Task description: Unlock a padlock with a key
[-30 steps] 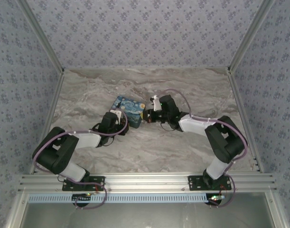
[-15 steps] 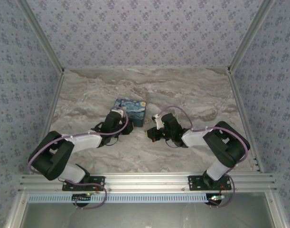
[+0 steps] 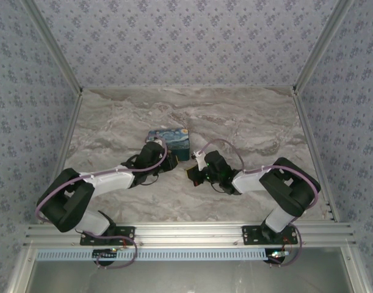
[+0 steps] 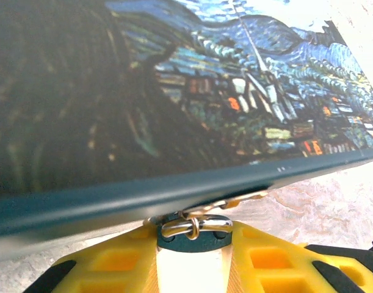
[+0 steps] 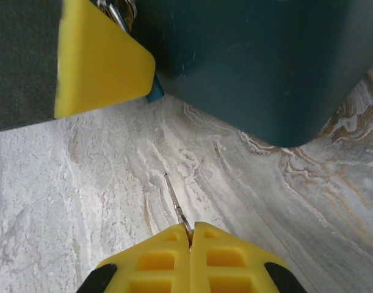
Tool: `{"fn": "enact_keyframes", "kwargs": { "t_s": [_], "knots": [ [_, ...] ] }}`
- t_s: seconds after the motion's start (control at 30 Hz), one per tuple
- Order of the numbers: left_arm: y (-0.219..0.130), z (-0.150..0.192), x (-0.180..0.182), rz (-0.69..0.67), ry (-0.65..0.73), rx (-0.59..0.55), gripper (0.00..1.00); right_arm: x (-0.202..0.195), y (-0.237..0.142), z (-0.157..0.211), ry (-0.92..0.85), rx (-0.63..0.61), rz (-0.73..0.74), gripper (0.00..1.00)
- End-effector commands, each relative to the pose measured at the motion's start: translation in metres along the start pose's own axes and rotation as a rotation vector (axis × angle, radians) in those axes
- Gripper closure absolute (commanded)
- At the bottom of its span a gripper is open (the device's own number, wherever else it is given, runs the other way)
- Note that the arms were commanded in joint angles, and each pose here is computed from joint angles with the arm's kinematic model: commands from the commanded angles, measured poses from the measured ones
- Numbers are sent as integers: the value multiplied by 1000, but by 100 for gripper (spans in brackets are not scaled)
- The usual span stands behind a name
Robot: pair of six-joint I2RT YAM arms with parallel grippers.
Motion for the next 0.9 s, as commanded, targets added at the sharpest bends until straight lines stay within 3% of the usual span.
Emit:
{"fn": "enact_keyframes", "kwargs": {
  "t_s": [0.0,0.87],
  "knots": [
    [-6,-11,-27,90,-36,-22,73,0,-4,-10,-71,-65,36,100],
    [-11,-15,-41,158,-123,-13,74,7,9,-20,-165,-118,72,100]
  ]
}}
Point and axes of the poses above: each hand's point on the last joint's axis, 136 mm out from that joint toward the fingers, its own y axis out along the fingers, its own x axis along the line the jaws close on, z = x × y, the point moved 8 cm from there along -y, back along the fingers, and after that the axes turned 7 degrees about -y, right-handed, at the moved point
